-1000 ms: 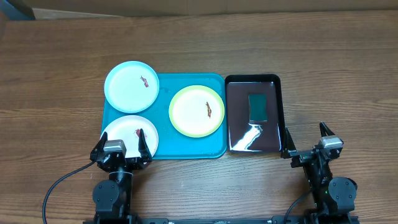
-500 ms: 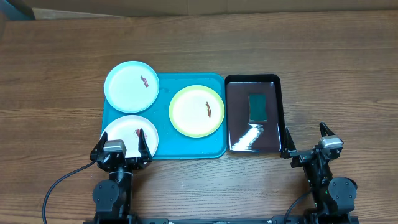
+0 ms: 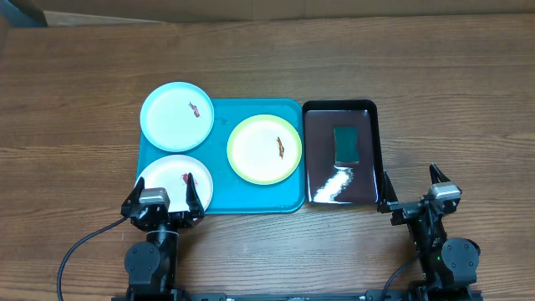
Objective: Clean dirty plates on tray and stack at the side
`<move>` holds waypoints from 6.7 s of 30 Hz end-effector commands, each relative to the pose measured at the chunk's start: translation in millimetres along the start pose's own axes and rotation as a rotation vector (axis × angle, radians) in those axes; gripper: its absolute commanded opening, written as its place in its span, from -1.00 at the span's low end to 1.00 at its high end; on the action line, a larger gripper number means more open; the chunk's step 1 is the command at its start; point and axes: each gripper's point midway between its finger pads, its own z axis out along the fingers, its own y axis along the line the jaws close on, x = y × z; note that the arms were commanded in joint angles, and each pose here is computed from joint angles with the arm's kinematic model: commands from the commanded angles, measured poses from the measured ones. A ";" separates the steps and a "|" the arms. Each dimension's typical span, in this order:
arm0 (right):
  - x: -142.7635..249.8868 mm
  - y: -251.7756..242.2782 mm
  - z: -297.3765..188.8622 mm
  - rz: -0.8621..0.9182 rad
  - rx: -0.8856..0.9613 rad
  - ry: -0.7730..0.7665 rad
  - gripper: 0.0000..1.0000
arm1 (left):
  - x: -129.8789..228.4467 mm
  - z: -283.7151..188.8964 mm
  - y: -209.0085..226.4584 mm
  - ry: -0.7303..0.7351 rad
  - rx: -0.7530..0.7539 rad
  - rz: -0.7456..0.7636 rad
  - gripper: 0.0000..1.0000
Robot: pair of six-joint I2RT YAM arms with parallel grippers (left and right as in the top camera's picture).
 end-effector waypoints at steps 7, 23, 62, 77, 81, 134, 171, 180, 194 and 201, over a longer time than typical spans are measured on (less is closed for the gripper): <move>2.1 -2.9 0.0 0.007 0.013 -0.003 1.00 | -1.0 -0.3 0.4 -0.009 0.000 0.014 0.99; 2.1 -2.9 0.0 0.007 0.013 -0.003 1.00 | -1.1 -0.3 0.3 -0.009 0.001 0.015 0.99; 2.1 -2.9 0.0 0.007 0.013 -0.003 1.00 | -126.3 40.1 -69.6 1.103 0.227 -0.119 0.74; 2.1 -2.9 0.0 0.007 0.013 -0.003 1.00 | -29.0 67.7 -75.9 1.464 0.156 -0.180 -0.91; 2.1 -2.9 0.0 0.007 0.013 -0.003 1.00 | -2.7 71.5 -85.3 1.481 0.179 -0.155 -0.88; 2.4 -2.9 0.1 0.007 0.013 -0.001 1.00 | 72.1 106.4 -114.6 1.324 0.128 -0.122 -0.47; 0.9 15.1 -0.6 0.168 -0.092 0.002 1.00 | 128.7 113.9 -106.4 1.337 0.030 -0.033 -0.51; -37.1 20.8 -10.5 0.265 -0.103 0.049 1.00 | 128.0 117.0 -106.6 1.324 0.030 -0.032 -0.50; -123.6 19.6 22.2 0.322 0.010 0.570 1.00 | 133.2 120.5 -104.9 1.321 0.020 -0.024 -0.53; -124.7 32.4 61.9 0.367 -0.054 0.722 0.96 | 141.7 121.6 -105.3 1.334 0.020 -0.024 -0.69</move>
